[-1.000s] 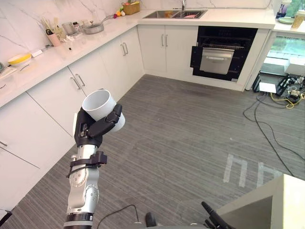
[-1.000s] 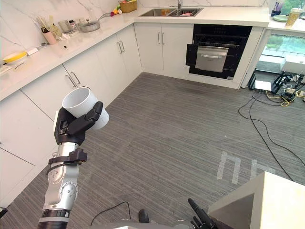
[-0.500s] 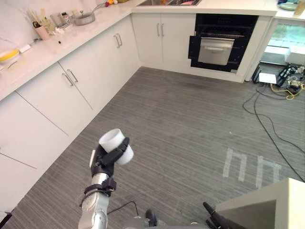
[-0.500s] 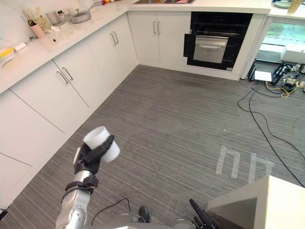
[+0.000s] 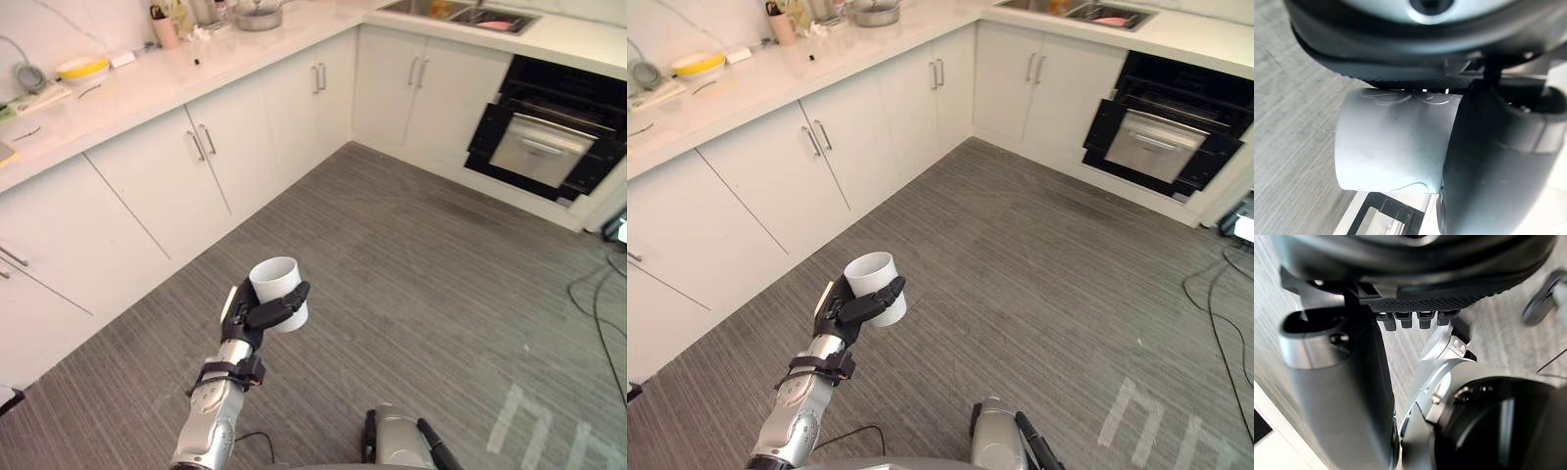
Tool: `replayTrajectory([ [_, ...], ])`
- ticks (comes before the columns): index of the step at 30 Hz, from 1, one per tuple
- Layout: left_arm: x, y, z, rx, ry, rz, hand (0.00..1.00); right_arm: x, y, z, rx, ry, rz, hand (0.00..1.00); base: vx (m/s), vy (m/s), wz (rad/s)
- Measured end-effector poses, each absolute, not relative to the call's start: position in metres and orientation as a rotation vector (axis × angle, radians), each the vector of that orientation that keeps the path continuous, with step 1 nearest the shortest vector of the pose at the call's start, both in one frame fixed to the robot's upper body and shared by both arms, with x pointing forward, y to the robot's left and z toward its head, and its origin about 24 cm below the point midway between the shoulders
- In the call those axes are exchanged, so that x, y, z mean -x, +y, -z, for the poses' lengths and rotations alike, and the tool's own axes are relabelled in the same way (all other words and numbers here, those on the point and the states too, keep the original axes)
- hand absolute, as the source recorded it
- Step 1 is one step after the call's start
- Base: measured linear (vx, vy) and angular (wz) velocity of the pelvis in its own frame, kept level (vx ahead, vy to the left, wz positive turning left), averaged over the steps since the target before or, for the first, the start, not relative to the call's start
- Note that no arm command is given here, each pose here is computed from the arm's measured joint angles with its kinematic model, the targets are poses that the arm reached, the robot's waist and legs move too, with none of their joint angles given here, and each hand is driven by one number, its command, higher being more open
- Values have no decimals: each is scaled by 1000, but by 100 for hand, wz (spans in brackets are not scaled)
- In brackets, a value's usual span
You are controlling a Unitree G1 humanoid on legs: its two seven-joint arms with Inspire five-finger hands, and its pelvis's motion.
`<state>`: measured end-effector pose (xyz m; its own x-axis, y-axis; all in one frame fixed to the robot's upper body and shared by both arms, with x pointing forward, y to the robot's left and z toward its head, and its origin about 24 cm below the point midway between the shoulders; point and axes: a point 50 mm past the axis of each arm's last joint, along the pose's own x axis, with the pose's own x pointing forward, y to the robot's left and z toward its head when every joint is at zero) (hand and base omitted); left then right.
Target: Walk over to the sink, pick up the cup, carry it to the dishwasher, place the cup inside the dishwasher, then close the dishwasher door
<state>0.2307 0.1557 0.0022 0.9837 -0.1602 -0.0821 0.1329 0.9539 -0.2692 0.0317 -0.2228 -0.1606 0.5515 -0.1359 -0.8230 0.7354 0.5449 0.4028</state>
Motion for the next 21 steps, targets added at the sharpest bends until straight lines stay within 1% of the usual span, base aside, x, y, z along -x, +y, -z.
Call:
replayTrajectory([
  [2,-235,155,-6,257,95,160,0,-54,-231,153,-780,728,561,100,548,-214,0],
  [3,-236,155,-6,251,93,162,0,-58,-233,150,-774,699,558,100,502,-199,2],
  [5,-235,154,-6,141,89,175,0,-71,-241,139,-751,591,569,100,565,-215,-1],
  [8,-229,151,-4,65,79,178,0,-71,-247,133,-722,559,570,100,474,-172,-2],
  [12,-224,155,-13,67,31,171,0,-69,-250,130,-668,548,560,100,541,-133,-18],
  [15,-222,169,-21,42,-9,108,0,-88,-259,119,-663,470,523,100,507,17,-80],
  [17,-218,179,-26,-33,-41,17,0,-115,-262,108,-642,415,451,100,545,108,-77],
  [19,-214,182,-34,-51,-72,-14,0,-119,-262,106,-638,408,440,100,563,197,-51],
  [21,-213,184,-37,-53,-106,-34,0,-114,-255,111,-646,436,438,100,649,293,-67],
])
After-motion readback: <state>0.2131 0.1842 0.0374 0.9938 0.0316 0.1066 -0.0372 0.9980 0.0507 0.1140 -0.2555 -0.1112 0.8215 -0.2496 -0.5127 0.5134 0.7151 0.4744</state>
